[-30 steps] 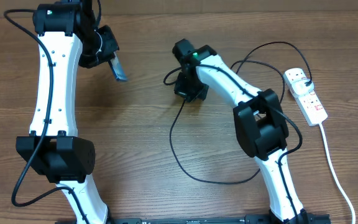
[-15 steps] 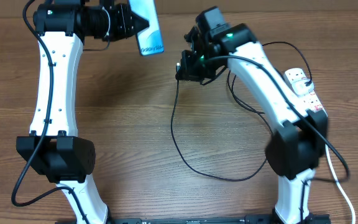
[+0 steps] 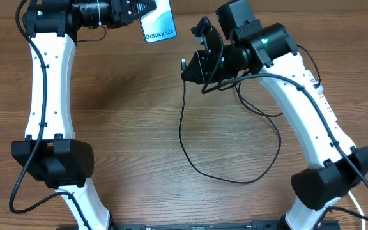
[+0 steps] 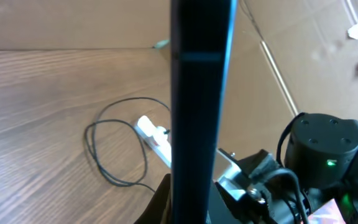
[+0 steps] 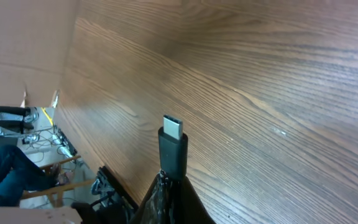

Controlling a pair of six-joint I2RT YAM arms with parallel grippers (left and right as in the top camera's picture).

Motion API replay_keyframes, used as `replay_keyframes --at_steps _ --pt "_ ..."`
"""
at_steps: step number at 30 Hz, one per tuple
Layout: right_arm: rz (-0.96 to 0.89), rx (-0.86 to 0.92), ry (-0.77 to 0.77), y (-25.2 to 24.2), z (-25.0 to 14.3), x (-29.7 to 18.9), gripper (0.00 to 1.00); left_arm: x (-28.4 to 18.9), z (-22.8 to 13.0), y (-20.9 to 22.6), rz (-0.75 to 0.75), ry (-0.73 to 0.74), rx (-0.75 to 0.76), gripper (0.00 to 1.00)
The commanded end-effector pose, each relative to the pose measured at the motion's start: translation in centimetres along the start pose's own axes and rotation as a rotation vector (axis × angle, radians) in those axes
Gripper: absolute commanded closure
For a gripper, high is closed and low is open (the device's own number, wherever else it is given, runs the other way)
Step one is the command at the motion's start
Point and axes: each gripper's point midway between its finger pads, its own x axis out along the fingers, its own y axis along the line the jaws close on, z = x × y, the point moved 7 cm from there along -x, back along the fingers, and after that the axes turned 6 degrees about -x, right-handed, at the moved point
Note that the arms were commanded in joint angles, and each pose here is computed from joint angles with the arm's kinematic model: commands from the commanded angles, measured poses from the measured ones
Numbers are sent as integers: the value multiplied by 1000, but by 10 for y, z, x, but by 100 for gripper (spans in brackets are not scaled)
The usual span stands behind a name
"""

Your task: Plug charger to phone and switch on socket

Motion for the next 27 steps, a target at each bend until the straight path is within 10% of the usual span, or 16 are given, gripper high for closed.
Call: replay_keyframes --at_steps 1,27 --pt "29 -108 -60 36 -2 -20 96 2 -4 -14 -84 40 2 96" --pt "-130 -153 -181 61 -3 -42 96 20 -24 -35 -230 150 59 96"
